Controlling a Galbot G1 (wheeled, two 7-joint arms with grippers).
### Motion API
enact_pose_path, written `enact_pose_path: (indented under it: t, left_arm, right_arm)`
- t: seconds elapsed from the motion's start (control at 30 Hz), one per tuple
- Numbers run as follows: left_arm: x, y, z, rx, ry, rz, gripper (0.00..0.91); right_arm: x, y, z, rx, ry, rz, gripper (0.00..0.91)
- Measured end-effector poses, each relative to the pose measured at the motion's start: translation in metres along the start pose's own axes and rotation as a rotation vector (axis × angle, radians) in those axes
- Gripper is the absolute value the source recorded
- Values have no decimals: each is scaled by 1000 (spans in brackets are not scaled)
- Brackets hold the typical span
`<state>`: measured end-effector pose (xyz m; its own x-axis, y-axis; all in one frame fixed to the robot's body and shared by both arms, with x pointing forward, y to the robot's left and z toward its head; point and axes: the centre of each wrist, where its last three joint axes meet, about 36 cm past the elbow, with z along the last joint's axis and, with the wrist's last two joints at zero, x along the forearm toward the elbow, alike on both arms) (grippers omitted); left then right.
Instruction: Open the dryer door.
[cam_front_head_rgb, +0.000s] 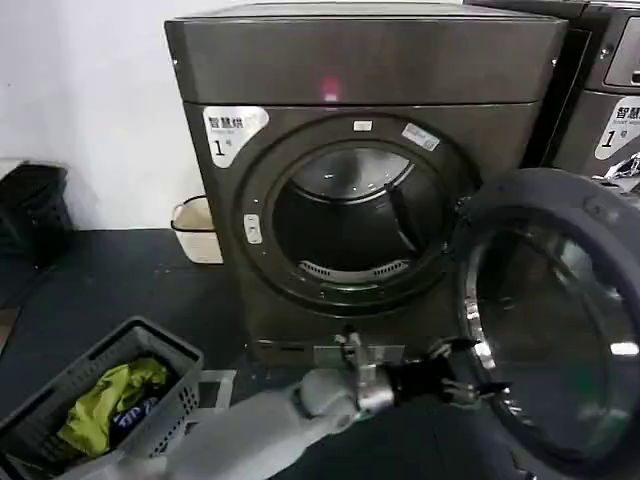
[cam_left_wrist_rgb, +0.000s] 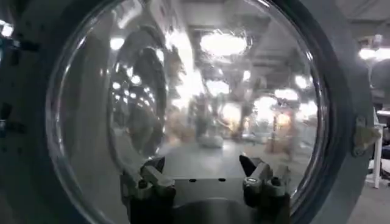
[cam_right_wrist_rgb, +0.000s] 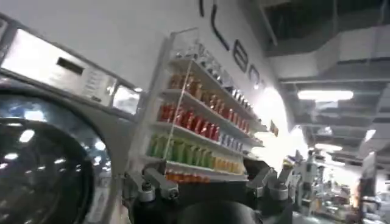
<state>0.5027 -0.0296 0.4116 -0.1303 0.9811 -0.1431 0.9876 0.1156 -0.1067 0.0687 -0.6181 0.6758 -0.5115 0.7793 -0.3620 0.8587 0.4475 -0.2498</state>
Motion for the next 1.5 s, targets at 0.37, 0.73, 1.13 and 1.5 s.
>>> enact_pose_path:
  t: [0.37,0.73,1.13,1.5]
  left_arm:
    - [-53,3,-1,-14,5,17,907]
    - [-89,8,-7,-49,-11,-3,907]
    - [-96,29,-17,-114,-17,-75,907]
    - [-90,45,-18,-187,-55,-118,907]
  right_arm:
    - [4,-35,-7,59,-6,116,907]
    - [5,-46,-11,62,-23,138,907]
    - [4,-45,-6,60,-22,135,907]
    - [4,-42,-5,59,-22,127,907]
